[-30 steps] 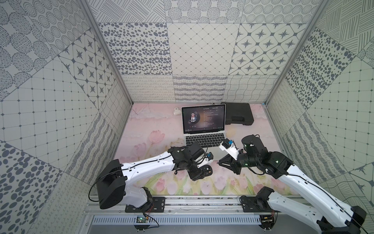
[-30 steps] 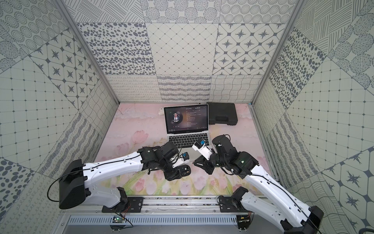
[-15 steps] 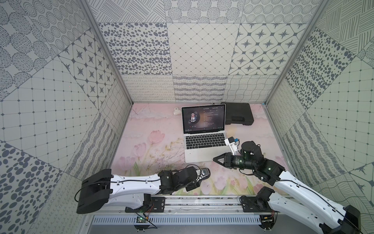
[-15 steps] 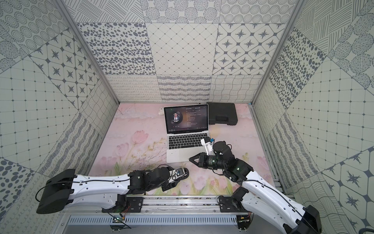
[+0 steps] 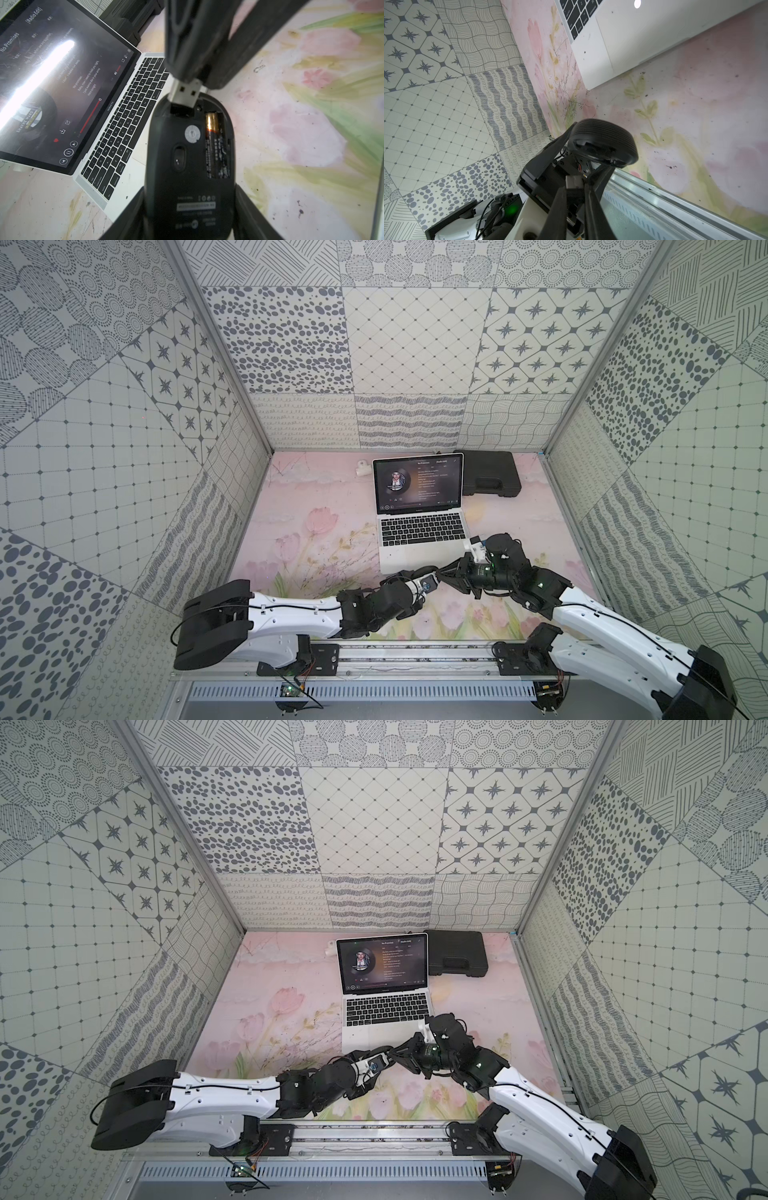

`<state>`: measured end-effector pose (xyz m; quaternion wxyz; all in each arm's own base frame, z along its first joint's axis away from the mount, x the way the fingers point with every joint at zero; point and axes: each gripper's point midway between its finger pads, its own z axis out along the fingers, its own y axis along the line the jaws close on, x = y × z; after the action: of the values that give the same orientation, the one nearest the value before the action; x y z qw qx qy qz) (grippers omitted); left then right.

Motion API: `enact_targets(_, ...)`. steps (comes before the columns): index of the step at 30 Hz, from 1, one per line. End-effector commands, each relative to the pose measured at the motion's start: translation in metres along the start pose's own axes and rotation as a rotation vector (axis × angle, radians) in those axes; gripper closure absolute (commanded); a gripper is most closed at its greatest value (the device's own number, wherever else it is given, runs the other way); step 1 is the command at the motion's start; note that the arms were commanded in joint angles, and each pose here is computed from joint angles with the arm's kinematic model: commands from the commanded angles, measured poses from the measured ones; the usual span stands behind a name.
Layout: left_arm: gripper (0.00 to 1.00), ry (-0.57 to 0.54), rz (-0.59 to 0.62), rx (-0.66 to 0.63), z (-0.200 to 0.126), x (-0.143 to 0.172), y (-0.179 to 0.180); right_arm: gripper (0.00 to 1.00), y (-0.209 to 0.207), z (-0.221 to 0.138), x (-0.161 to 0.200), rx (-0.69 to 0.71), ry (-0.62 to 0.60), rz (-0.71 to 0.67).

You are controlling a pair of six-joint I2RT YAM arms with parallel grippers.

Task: Remove the wireless mouse receiver from the laptop
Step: Insert the USB plug into the mouse.

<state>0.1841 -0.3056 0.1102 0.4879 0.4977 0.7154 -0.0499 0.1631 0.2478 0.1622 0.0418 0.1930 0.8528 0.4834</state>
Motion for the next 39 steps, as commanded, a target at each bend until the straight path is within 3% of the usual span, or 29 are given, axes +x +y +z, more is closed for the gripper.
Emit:
enact_targets(1, 1.00, -0.012, -0.036, -0.041, 0.002, -0.010, 0.016, 1.00, 0.015, -0.010, -0.001, -0.026, -0.036, 0.038)
enact_targets(10, 1.00, 0.020, -0.097, -0.041, 0.006, -0.006, 0.016, 1.00, -0.012, -0.014, -0.010, -0.033, -0.135, 0.199)
enact_targets(20, 1.00, 0.050, -0.160, 0.036, 0.030, 0.014, -0.021, 1.00, -0.050, -0.009, -0.015, 0.022, -0.221, 0.353)
enact_targets(29, 1.00, -0.088, -0.137, 0.097, 0.024, -0.010, -0.031, 1.00, -0.048, 0.003, -0.019, 0.029, -0.217, 0.354)
enact_targets(39, 1.00, -0.070, -0.114, 0.101, 0.030, -0.007, -0.037, 1.00, -0.043, 0.011, -0.019, 0.017, -0.198, 0.370)
